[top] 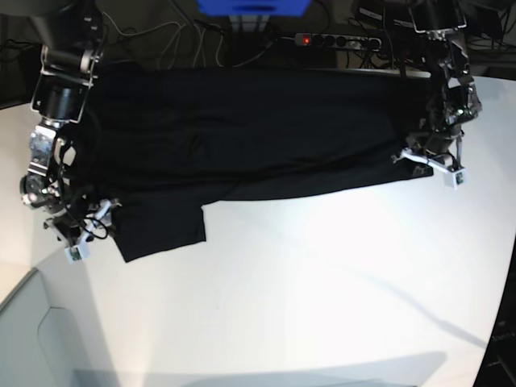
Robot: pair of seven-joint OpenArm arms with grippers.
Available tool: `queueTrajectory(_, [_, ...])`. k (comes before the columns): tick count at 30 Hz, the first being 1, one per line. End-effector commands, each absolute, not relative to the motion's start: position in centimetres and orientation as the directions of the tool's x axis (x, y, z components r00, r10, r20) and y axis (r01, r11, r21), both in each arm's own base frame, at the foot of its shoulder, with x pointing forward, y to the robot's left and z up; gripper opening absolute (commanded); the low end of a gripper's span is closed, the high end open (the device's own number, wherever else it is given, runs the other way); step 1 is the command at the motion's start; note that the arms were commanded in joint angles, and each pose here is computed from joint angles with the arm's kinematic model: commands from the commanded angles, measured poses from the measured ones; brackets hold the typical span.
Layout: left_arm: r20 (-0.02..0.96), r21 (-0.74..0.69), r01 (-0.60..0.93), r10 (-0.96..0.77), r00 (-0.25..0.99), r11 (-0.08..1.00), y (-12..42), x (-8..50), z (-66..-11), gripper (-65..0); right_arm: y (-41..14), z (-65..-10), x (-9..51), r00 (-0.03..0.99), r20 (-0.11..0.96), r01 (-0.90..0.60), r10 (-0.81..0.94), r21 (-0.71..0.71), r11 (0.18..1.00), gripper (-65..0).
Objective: Fold the T-shirt properly
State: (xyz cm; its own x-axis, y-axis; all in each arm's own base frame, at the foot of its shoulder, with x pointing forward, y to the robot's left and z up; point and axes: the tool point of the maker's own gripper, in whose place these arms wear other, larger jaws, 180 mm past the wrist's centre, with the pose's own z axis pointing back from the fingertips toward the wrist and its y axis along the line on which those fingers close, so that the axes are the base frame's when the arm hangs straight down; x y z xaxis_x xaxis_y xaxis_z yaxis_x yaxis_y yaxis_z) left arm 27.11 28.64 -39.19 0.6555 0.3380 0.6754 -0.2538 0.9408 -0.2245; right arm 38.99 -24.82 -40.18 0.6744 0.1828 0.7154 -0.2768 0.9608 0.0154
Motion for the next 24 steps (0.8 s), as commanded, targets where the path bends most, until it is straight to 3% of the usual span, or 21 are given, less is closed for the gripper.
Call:
queueTrajectory(1, [0.71,-0.218,-0.239,0.322,0.626,0.946,29.1,27.9,-37.8,-65.0,-25.4,-38.8,40.4,0.647,0.742,-0.276,0.177,0.011,0.961,-26.6])
queueTrajectory(11, [0.711,-0.218,-0.239,0.322,0.625,0.946,29.1,28.0,-37.8,-65.0,-23.9,-41.5,39.0,0.696,0.691,-0.313,0.196,0.046,0.949,-29.3])
queueTrajectory(14, [0.713,-0.219,-0.238,0.322,0.623,0.946,29.1,28.1,-37.7,-65.0,-22.8,-41.9,38.9,0.696,0.675,-0.36,0.245,0.033,0.932,-43.4])
queueTrajectory(16, [0.713,-0.219,-0.238,0.322,0.623,0.946,29.1,28.1,-37.7,-65.0,-22.6,-42.1,38.8,0.697,0.67,-0.369,0.255,0.031,0.929,-60.2])
queueTrajectory(17, [0.713,-0.219,-0.238,0.322,0.623,0.946,29.1,28.1,-37.7,-65.0,-22.6,-42.1,38.7,0.699,0.669,-0.366,0.253,0.032,0.93,-65.0])
queueTrajectory(20, [0.713,-0.219,-0.238,0.322,0.623,0.946,29.1,28.1,-37.7,-65.0,-22.6,-41.6,39.0,0.689,0.678,-0.369,0.258,0.022,0.929,-63.9])
queueTrajectory(24, [0.713,-0.217,-0.238,0.321,0.624,0.947,29.2,28.1,-37.7,-65.0,-22.7,-37.9,39.4,0.593,0.734,-0.405,0.331,-0.084,0.911,-64.9])
